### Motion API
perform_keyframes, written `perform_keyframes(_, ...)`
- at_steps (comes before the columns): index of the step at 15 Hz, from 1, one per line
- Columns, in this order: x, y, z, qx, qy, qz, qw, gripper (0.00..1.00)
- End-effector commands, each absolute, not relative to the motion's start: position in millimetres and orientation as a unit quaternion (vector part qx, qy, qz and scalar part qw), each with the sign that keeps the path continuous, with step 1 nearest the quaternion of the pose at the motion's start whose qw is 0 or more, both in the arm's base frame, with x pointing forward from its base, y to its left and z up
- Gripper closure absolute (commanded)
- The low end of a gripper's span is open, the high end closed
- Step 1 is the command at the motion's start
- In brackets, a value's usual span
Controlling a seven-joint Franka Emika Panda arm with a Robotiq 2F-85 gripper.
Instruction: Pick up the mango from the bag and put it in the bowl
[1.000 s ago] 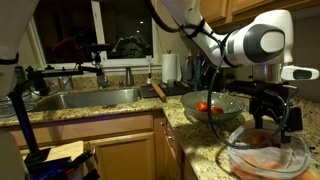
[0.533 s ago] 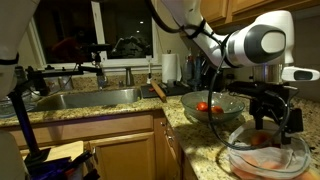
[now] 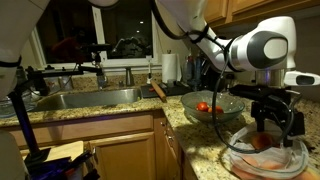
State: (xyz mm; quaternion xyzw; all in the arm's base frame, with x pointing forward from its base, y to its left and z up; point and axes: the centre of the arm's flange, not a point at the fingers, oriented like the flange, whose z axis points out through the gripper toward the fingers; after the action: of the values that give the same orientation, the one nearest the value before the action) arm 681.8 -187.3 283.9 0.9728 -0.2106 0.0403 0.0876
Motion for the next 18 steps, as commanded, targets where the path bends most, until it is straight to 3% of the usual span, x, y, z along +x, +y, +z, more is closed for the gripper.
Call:
perform_keyframes(1,689.1,-191.6,282.4,0.976,-0.202,0.043,0.075,0.00)
perform_keyframes(18,691.6,-192.6,276.6,0.979,-0.192,0.043,0.056,0.00)
